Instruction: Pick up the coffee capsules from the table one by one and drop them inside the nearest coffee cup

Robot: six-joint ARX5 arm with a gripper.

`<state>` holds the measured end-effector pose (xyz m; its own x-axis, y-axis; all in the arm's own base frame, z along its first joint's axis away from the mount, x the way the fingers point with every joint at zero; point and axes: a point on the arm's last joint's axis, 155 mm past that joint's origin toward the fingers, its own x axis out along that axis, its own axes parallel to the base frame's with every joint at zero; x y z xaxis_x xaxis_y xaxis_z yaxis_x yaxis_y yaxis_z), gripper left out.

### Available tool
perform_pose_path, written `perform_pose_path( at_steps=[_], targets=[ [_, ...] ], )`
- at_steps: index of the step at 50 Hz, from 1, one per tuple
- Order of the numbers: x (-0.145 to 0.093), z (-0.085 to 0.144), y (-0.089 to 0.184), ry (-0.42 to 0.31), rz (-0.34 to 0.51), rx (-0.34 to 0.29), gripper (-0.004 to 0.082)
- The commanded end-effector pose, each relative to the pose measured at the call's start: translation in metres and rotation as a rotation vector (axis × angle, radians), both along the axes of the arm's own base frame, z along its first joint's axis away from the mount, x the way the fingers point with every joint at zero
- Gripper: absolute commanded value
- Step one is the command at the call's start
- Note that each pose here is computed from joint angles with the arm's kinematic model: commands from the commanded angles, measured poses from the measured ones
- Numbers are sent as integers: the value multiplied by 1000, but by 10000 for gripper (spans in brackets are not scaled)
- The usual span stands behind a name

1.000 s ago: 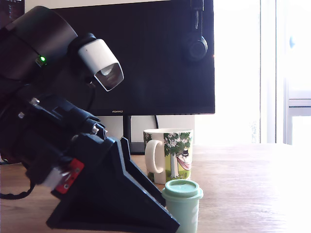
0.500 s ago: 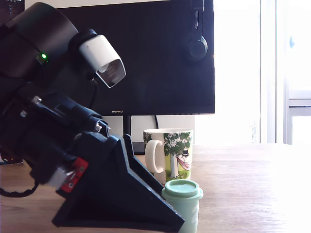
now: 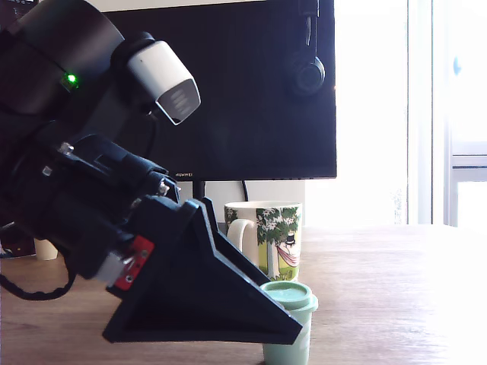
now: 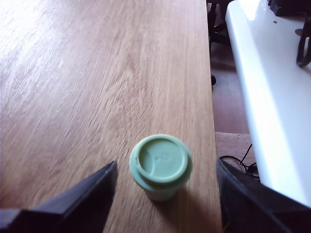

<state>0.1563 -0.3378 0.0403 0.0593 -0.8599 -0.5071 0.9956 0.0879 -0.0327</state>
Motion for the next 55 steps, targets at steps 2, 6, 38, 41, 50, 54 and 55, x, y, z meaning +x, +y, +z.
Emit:
perform_pose_path(
  at_steps=[2,6,38,41,50,54,55],
  targets=[
    [-5,-12,3,0,-13,22,580],
    [-4,-13,0,0,-14,27,565],
    [6,-25,-16,-15,-3,60,565],
    [6,-25,-16,-14,-3,61,565],
    [5,-25,-15,-12,-3,64,547],
    [6,-27,-14,-12,2,71,547],
    [6,-27,-14,-12,4,74,546]
  ],
)
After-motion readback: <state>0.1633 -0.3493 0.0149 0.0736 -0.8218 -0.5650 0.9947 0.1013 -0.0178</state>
